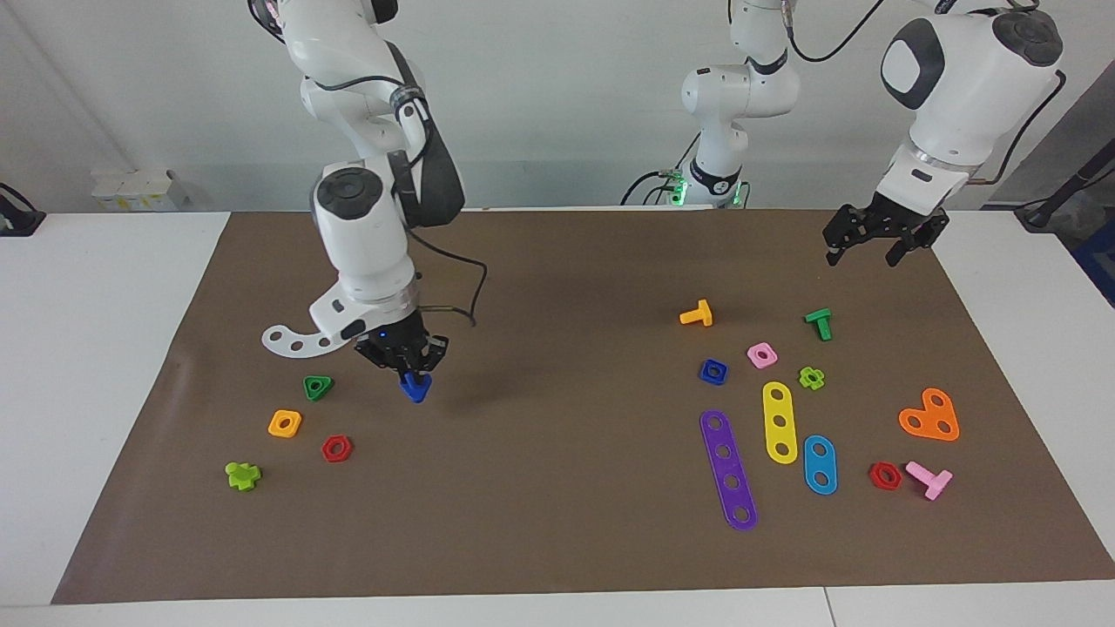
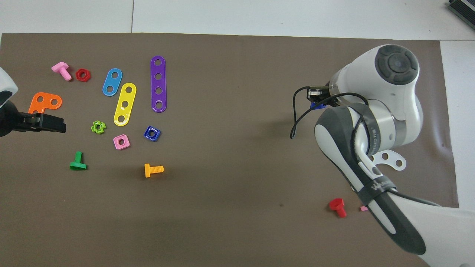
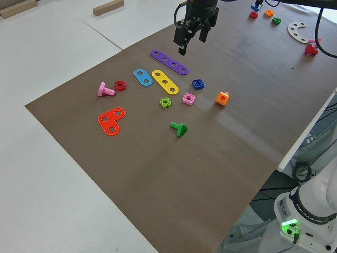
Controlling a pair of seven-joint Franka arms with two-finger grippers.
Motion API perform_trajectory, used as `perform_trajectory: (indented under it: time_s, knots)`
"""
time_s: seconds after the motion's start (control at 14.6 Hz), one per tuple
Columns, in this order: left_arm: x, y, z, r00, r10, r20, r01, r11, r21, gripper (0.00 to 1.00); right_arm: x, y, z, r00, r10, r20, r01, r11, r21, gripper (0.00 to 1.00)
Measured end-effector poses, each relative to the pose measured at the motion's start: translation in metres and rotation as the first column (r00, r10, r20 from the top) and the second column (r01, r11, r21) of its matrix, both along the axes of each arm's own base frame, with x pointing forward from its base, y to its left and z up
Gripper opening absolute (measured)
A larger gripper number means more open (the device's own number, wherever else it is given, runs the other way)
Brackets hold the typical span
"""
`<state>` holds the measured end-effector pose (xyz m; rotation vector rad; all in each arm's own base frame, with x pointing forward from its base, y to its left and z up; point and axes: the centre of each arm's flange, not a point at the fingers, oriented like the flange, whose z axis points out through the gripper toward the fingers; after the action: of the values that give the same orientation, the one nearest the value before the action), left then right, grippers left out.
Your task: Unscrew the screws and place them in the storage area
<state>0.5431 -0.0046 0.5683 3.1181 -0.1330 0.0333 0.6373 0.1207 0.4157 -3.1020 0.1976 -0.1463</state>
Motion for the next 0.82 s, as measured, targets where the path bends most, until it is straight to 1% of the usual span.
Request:
perform_trajectory:
  time_s: [0.07,0.21,0.48,0.62,0.75,0.82]
  knots:
    - [0.000,0.000,0.000,1.000,0.000,0.000,0.000,1.000,0.000,1.00,-0.002,-0.018,-0.010,1.000,0.002,-0.006,-0.002,1.000,0.016,0.19]
    - [0.000,0.000,0.000,1.000,0.000,0.000,0.000,1.000,0.000,1.00,-0.010,-0.049,-0.033,1.000,0.012,-0.003,-0.012,0.999,0.039,0.19]
    - [0.000,0.000,0.000,1.000,0.000,0.000,0.000,1.000,0.000,1.00,-0.042,-0.079,-0.082,1.000,0.030,0.004,-0.030,0.999,0.031,0.19]
    - [0.000,0.000,0.000,1.000,0.000,0.000,0.000,1.000,0.000,1.00,-0.053,-0.087,-0.096,1.000,0.028,0.003,-0.029,0.999,0.028,0.19]
    - [0.000,0.000,0.000,1.000,0.000,0.000,0.000,1.000,0.000,1.00,-0.057,-0.091,-0.102,1.000,0.024,0.007,-0.024,0.999,0.026,0.19]
    - [0.000,0.000,0.000,1.000,0.000,0.000,0.000,1.000,0.000,1.00,-0.057,-0.092,-0.103,1.000,0.023,0.008,-0.023,0.999,0.026,0.23]
